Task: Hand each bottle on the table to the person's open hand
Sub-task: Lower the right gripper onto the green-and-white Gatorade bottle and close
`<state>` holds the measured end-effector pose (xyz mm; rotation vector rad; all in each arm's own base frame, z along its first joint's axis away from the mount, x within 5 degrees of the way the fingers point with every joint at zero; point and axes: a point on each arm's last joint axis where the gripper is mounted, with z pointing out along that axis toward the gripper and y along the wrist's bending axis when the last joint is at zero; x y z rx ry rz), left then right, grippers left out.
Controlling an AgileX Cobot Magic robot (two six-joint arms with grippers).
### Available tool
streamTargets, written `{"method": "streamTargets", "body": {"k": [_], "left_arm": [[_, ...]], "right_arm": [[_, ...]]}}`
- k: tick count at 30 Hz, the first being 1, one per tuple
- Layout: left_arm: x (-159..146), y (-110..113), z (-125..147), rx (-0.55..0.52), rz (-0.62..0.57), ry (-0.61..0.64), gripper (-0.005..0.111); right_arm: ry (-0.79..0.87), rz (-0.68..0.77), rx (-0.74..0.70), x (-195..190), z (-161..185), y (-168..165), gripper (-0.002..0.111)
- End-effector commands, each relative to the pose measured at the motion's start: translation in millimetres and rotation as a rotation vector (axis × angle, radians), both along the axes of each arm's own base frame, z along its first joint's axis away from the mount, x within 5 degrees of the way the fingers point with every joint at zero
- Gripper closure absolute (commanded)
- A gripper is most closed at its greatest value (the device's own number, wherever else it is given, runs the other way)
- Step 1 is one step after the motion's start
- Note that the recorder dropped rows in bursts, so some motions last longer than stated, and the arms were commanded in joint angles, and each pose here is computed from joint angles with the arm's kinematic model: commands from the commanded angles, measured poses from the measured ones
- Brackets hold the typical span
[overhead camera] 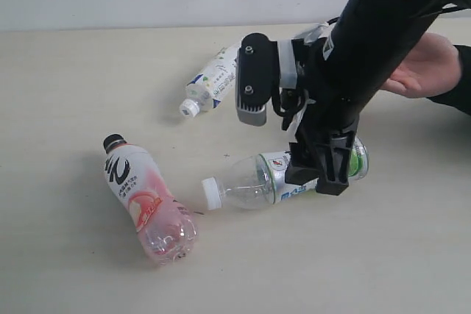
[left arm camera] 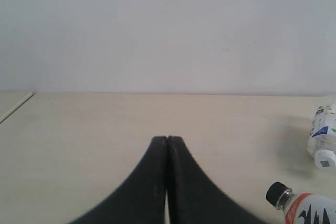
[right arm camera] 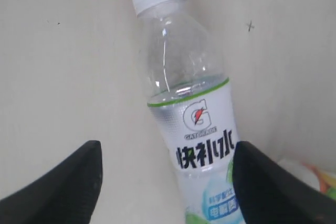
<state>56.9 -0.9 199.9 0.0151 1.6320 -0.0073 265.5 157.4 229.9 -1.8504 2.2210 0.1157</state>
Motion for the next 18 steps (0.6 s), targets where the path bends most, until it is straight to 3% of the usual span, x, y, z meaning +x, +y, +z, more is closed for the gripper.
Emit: {"method": "streamTargets", "body": {"k": [1,5,12,18], "left_arm": [[-0.5,0.1,0.6,0.000,0.001,-0.008,0.107],[-0.5,0.1,0.6,0.000,0.001,-0.008,0.107],[-0.5,0.1,0.6,0.000,0.001,-0.008,0.107],[-0.5,0.1,0.6,0.000,0.001,-0.008,0.107]], "right_arm": [[-0.064,0.129,-0.020,7.3,-9.7,10.8,0.040],[-0.089,0.141,-0.027,14.0,-20.5,15.6,0.033],[-0.051,0.173,-0.096,20.8,-45.1,15.7,0.032],[-0.065,0.170,-0.094,28.7,-62.0,19.8,0.023]]}}
